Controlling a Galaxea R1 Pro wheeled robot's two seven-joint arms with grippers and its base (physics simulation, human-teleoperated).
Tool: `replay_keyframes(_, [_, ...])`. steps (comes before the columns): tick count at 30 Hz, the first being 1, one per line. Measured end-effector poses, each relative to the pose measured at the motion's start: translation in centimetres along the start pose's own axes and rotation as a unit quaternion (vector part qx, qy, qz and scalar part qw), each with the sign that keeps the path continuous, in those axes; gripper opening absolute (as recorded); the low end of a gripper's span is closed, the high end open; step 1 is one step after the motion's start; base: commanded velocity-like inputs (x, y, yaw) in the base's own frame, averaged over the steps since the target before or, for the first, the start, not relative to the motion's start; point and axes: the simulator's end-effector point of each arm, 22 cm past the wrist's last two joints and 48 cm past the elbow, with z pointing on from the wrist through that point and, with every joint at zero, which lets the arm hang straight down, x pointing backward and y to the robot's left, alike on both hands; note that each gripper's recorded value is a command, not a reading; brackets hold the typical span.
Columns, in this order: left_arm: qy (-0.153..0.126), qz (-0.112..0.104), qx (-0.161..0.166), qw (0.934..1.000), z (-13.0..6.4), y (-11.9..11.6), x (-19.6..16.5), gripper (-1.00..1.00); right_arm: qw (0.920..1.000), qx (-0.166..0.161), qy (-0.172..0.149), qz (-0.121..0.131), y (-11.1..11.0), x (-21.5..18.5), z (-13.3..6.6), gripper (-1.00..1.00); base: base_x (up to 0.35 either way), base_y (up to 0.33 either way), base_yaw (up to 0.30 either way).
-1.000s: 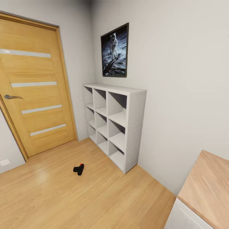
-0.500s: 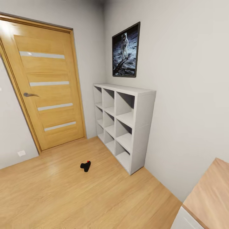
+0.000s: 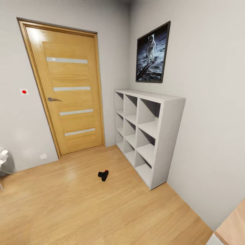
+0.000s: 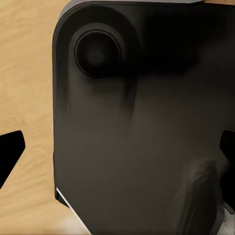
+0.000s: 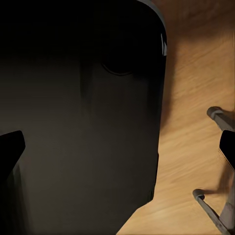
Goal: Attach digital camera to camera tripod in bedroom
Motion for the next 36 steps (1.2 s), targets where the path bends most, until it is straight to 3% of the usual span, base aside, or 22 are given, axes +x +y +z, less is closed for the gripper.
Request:
replay_keyframes(10, [0.000, -0.028, 0.001, 0.9996, -0.01, -0.11, 0.01, 1.00, 1.0000, 0.001, -0.001, 0.000, -0.17, -0.02, -0.01, 1.00, 0.142, 0.000, 0.031])
replay_keyframes(23, [0.000, -0.031, 0.001, 0.9995, -0.01, -0.13, 0.01, 1.00, 1.0000, 0.001, -0.001, 0.000, -0.31, -0.02, -0.01, 1.00, 0.290, 0.000, 0.002])
replay_keyframes(31, [-0.001, -0.032, -0.001, 0.9995, 0.00, 0.03, -0.10, 1.00, 0.9998, -0.002, 0.000, -0.018, -0.09, 0.02, 0.00, 1.00, 0.000, 0.000, 0.000])
replay_keyframes(36, [-0.001, -0.033, -0.001, 0.9995, 0.00, 0.03, -0.10, 1.00, 0.9999, 0.000, 0.000, -0.015, -0.26, 0.04, 0.00, 1.00, 0.000, 0.000, 0.000])
